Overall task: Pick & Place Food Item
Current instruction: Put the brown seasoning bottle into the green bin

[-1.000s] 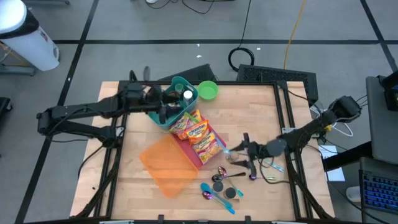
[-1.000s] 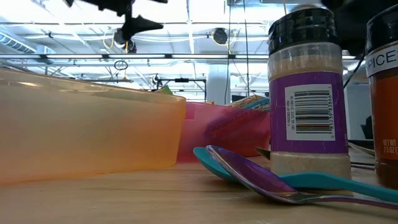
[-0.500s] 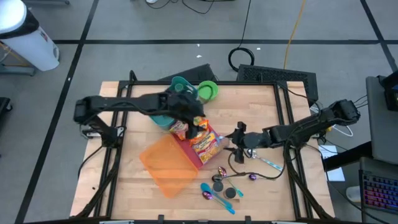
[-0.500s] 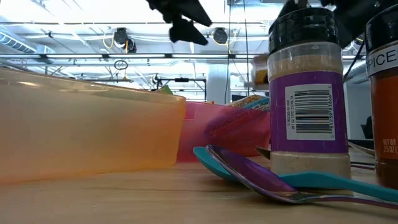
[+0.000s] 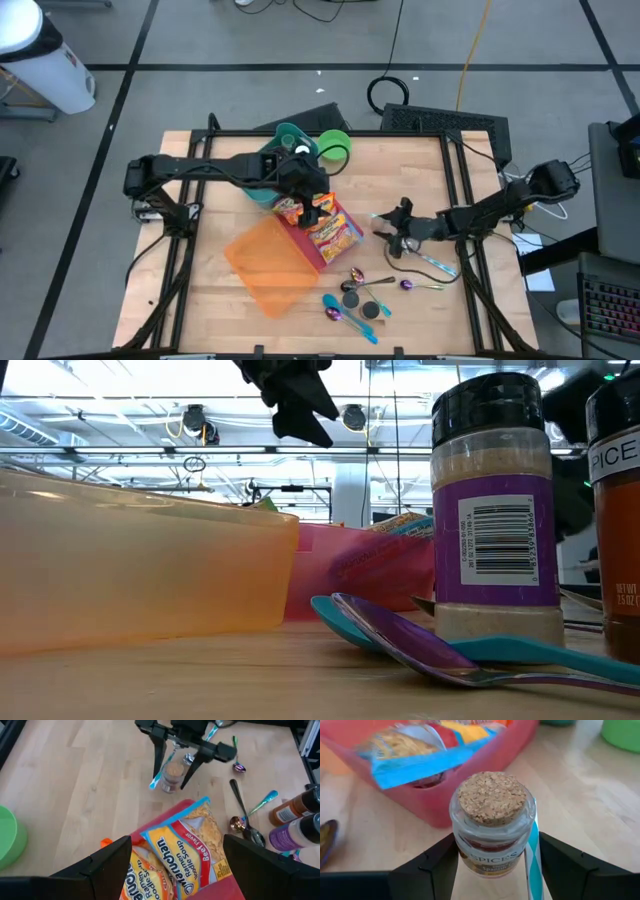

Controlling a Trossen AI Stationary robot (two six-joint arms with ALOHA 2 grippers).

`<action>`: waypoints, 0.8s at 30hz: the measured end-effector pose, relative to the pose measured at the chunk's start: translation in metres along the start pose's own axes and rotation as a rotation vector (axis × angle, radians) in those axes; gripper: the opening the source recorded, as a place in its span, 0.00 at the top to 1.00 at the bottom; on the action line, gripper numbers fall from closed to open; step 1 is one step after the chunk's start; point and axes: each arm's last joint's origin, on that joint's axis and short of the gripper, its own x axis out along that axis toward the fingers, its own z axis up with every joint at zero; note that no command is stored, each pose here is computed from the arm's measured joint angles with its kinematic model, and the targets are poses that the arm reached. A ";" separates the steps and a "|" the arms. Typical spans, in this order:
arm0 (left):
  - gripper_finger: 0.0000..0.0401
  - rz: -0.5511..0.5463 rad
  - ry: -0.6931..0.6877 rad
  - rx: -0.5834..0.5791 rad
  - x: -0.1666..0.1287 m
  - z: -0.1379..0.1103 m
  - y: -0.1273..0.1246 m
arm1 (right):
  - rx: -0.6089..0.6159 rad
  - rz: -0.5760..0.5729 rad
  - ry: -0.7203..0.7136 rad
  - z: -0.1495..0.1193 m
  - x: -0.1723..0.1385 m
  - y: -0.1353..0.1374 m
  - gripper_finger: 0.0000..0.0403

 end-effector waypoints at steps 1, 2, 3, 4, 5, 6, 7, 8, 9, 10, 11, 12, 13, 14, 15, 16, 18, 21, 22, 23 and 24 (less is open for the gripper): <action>0.19 0.000 0.005 -0.001 0.000 0.000 0.000 | 0.000 0.011 -0.027 -0.005 -0.002 -0.002 0.44; 0.19 0.000 0.007 -0.001 0.000 -0.001 0.000 | 0.002 0.017 -0.045 -0.011 -0.004 -0.006 0.44; 0.19 0.000 0.007 -0.002 0.000 -0.001 0.000 | 0.005 0.017 -0.056 -0.016 -0.006 -0.009 0.44; 0.19 0.001 0.006 -0.006 0.000 -0.001 0.000 | 0.009 0.016 -0.061 -0.022 -0.008 -0.012 0.44; 0.19 0.001 0.007 -0.008 0.000 -0.001 0.000 | 0.013 0.006 -0.064 -0.028 -0.010 -0.015 0.44; 0.19 0.001 0.006 -0.008 0.000 -0.001 0.000 | 0.017 -0.005 -0.067 -0.032 -0.012 -0.018 0.44; 0.19 0.001 0.006 -0.009 0.000 -0.001 0.000 | 0.024 -0.008 -0.064 -0.034 -0.013 -0.019 0.44; 0.19 0.001 0.006 -0.010 0.000 -0.001 0.000 | 0.036 -0.006 -0.071 -0.033 -0.013 -0.019 0.44; 0.19 0.001 0.006 -0.011 0.000 -0.001 0.000 | 0.047 -0.004 -0.072 -0.034 -0.013 -0.019 0.44; 0.19 0.001 0.006 -0.012 0.000 -0.001 0.000 | 0.053 -0.005 -0.061 -0.035 -0.013 -0.020 0.44; 0.19 0.001 0.005 -0.012 0.000 -0.001 0.000 | 0.050 -0.006 -0.044 -0.036 -0.013 -0.020 0.44; 0.19 0.001 0.004 -0.015 0.000 0.000 0.000 | 0.045 -0.005 -0.032 -0.038 -0.013 -0.020 0.44; 0.19 0.001 0.004 -0.020 0.000 0.000 0.000 | 0.045 0.008 -0.027 -0.038 -0.013 -0.020 0.44; 0.19 0.001 0.002 -0.023 0.000 0.000 0.000 | 0.042 0.013 -0.024 -0.038 -0.013 -0.020 0.44; 0.19 0.001 -0.001 -0.025 0.000 0.000 0.000 | 0.037 0.014 -0.013 -0.039 -0.013 -0.020 0.44; 0.19 0.001 -0.001 -0.026 0.000 0.000 0.000 | 0.029 0.013 0.004 -0.041 -0.013 -0.020 0.44; 0.19 0.001 -0.001 -0.027 0.000 0.000 0.000 | 0.019 0.031 0.037 -0.043 -0.013 -0.021 0.43; 0.19 0.002 -0.001 -0.030 0.000 0.000 0.000 | 0.023 0.056 0.095 -0.048 -0.013 -0.021 0.40; 0.19 0.002 0.000 -0.031 0.000 0.000 0.000 | 0.026 0.059 0.113 -0.049 -0.013 -0.022 0.40; 0.19 0.002 0.000 -0.034 0.000 0.000 0.000 | 0.030 0.055 0.132 -0.051 -0.013 -0.022 0.40; 0.19 0.003 -0.001 -0.034 0.000 0.000 0.000 | 0.033 0.051 0.145 -0.052 -0.014 -0.023 0.40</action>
